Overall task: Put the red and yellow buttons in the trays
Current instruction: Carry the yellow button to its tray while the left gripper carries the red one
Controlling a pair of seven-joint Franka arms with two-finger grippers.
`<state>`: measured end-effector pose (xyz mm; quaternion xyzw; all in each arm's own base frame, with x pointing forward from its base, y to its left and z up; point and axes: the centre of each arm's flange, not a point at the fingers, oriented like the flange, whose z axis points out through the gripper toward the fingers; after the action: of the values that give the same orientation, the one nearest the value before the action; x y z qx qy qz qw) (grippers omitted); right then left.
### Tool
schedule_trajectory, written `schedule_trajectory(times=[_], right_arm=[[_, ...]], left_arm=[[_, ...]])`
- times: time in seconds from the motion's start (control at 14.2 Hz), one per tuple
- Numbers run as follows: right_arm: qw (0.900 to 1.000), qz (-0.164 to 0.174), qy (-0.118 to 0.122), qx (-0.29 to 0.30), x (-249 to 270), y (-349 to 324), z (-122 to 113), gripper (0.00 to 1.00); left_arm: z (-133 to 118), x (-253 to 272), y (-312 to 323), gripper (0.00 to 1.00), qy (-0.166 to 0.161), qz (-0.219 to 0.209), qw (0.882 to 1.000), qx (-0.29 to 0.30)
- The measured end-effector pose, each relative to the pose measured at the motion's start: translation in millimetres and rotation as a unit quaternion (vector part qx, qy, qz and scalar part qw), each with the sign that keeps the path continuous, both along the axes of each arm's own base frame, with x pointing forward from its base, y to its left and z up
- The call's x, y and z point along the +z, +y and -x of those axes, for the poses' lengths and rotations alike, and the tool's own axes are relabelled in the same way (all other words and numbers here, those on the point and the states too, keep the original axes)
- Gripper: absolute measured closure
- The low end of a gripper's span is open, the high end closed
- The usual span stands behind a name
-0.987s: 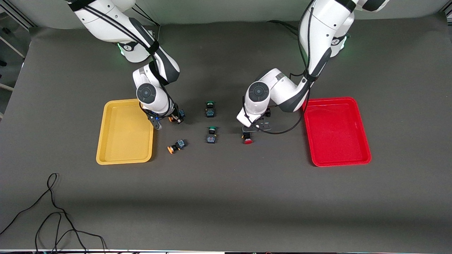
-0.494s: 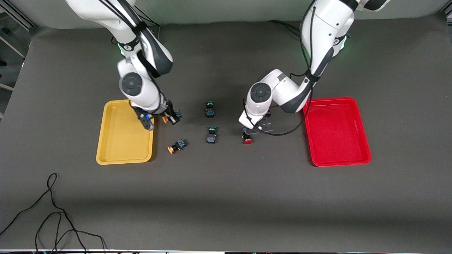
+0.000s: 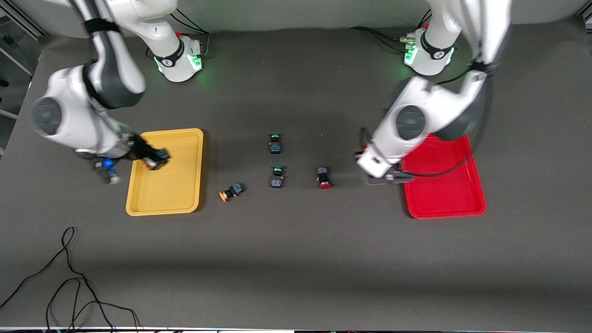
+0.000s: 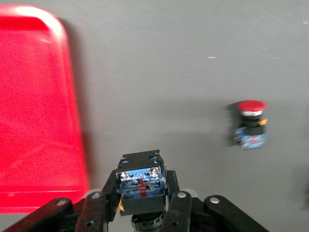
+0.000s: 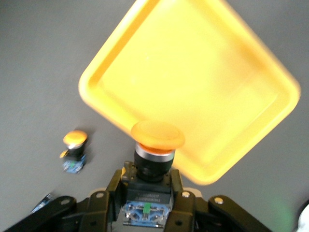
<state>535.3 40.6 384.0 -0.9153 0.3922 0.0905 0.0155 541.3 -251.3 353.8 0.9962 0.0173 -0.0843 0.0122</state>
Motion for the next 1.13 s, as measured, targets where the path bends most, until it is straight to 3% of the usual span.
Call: schedule_trajectory(times=[0.21, 0.42, 0.71, 0.99, 1.06, 1.13], right_arm=[[1.000, -0.004, 0.011, 0.014, -49, -52, 20, 0.58], [0.999, 0.000, 0.031, 0.010, -116, -56, 54, 0.58], [0.999, 0.004, 0.040, -0.002, -163, -53, 70, 0.54], [0.999, 0.006, 0.042, -0.002, -171, -53, 69, 0.14], [0.999, 0.003, 0.040, -0.001, -164, -51, 66, 0.03], [0.999, -0.003, 0.038, -0.002, -151, -46, 58, 0.00]], left_arm=[[-23, 2, 106, 0.57, 0.027, 0.012, 0.999, -0.033], [-29, -33, 183, 0.57, 0.040, 0.026, 0.998, -0.048], [-9, -104, 183, 0.57, 0.022, 0.035, 0.997, -0.062], [15, -164, 172, 0.54, 0.018, 0.027, 0.995, -0.094], [13, -165, 173, 0.44, 0.020, 0.024, 0.995, -0.098], [9, -155, 175, 0.34, 0.025, 0.021, 0.995, -0.098]])
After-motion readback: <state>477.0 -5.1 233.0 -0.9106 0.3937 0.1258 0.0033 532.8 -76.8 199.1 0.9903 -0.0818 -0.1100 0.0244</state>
